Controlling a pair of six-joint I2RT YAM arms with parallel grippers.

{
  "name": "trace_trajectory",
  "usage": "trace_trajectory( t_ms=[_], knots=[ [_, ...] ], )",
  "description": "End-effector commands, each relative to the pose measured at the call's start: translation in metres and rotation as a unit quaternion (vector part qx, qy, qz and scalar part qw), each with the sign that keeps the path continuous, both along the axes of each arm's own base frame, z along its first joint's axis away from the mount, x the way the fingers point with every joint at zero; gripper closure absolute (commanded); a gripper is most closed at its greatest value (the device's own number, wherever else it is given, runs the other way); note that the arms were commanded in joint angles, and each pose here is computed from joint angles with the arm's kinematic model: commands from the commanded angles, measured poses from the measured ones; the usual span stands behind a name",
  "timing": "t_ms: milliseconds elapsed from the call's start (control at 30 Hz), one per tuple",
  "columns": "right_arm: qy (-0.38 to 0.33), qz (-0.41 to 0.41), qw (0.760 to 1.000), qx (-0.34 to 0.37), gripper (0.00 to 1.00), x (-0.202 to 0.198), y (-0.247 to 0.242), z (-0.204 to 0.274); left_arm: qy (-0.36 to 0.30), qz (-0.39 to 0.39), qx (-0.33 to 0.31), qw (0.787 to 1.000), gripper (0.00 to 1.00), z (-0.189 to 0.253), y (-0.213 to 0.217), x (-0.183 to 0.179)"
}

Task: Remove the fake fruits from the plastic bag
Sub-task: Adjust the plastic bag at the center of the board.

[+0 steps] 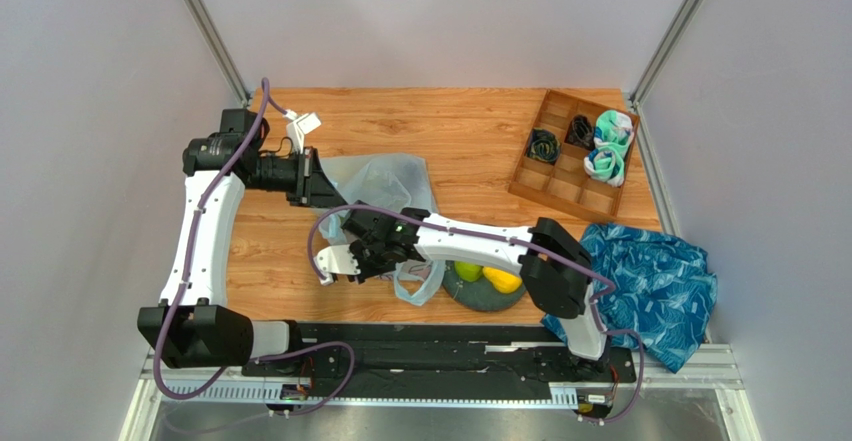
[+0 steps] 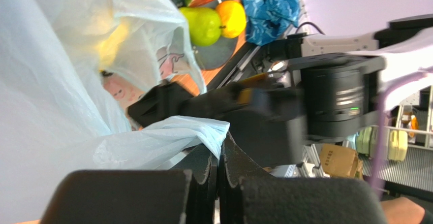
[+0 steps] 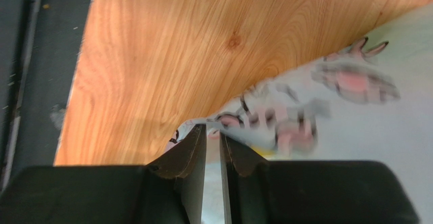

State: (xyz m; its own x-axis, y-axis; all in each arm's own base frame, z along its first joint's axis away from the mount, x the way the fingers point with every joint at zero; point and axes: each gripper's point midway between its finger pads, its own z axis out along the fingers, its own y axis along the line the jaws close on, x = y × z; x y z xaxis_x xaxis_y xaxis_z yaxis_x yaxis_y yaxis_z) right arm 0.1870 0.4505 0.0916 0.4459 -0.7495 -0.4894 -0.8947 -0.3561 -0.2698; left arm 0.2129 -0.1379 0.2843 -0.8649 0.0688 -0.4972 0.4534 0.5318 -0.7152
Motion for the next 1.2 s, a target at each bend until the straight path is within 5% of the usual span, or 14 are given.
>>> trace_trajectory(
  t_ms=[0,133,467,700,1033,1100,1167],
  knots=[
    [-0.057,-0.003,0.998,0.023,0.79,0.030,0.037,0.010,-0.001,-0.035,-0.048,0.998,1.00,0.026,-0.010,-0.028],
    [-0.087,-0.034,0.996,0.008,0.80,0.048,0.041,0.018,0.014,-0.034,-0.036,0.999,1.00,0.016,-0.008,-0.040],
    [-0.112,0.042,0.992,-0.038,0.79,0.034,0.001,0.024,0.019,-0.036,-0.052,0.998,1.00,0.010,-0.011,-0.052],
    [-0.201,-0.012,0.973,-0.110,0.79,0.092,-0.017,0.007,0.008,-0.045,-0.053,0.998,1.00,0.017,-0.011,-0.057],
    [-0.256,-0.115,0.949,-0.147,0.78,0.175,-0.086,0.045,0.014,-0.030,-0.034,0.999,1.00,0.005,-0.008,-0.056],
    [-0.223,-0.135,0.957,-0.125,0.74,0.173,-0.091,0.052,0.012,-0.022,-0.027,0.999,1.00,0.003,-0.007,-0.051],
    [-0.170,-0.157,0.970,-0.081,0.56,0.154,-0.089,0.066,0.017,-0.014,-0.019,1.000,1.00,-0.001,-0.005,-0.045]
  ],
)
